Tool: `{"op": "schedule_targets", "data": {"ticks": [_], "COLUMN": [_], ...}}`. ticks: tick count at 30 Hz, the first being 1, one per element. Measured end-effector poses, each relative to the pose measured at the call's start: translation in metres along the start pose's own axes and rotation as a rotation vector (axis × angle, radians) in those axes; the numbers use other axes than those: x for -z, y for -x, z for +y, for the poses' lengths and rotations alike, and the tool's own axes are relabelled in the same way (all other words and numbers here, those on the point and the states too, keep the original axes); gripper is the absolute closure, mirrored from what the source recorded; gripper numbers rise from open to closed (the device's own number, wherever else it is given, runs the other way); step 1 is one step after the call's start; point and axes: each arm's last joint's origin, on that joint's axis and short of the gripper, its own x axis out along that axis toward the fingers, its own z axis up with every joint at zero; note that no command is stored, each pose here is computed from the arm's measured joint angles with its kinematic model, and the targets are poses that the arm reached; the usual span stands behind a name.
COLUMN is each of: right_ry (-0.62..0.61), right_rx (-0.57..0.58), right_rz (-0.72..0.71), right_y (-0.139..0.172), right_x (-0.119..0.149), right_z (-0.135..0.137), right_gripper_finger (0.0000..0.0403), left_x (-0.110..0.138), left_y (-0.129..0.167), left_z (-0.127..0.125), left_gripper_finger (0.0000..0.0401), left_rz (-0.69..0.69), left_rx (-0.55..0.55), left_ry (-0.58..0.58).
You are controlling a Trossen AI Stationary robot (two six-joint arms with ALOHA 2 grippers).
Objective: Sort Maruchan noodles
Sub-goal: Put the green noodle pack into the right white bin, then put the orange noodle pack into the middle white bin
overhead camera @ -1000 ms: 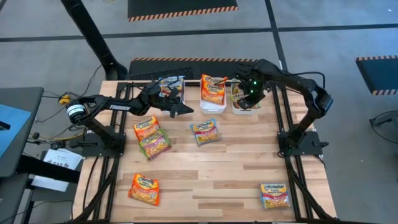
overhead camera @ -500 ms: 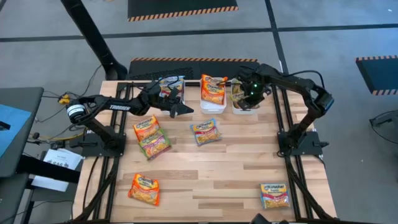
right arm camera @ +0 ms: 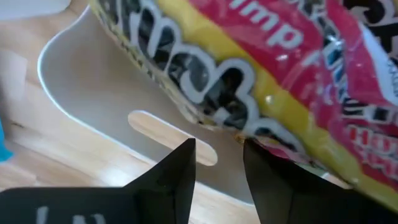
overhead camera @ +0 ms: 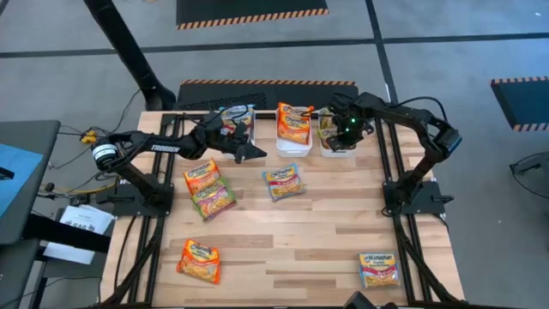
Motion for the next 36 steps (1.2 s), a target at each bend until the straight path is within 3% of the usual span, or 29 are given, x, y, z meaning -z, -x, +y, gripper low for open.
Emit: {"op": "schedule_targets", "data": {"ticks": [5,11,24,30,36], "right_ry": [-0.047,-0.052,0.013,0.100,0.241], "right_rx": [-0.021,-0.020,-0.014,-0.027,-0.076], "right_rz": [-0.065,-0.041,-0.021,-0.062,-0.152], "right_y": [0.000,0.002,0.045,0.070,0.099], "right_x": [-0.008,-0.006,-0.008,-0.009,-0.009], "right_z": [-0.004,-0.005,0.011,0.025,0.047], "right_gripper_finger": [0.0253,0.0254,0.0254,0.0255,0.0255], "left_x": [0.000,0.000,-0.006,-0.017,-0.029], "left_y": [0.000,0.000,0.008,0.020,0.037], "left_z": [0.000,0.000,0.007,0.005,-0.018], "left_gripper_finger": [0.0401,0.0401,0.0401,0.0401,0.0401], "left_rz": [0.002,0.002,0.027,0.003,-0.017], "left_rx": [-0.002,-0.003,0.030,0.055,0.092], "left_ry": [0.002,0.002,0.034,0.050,0.039]}}
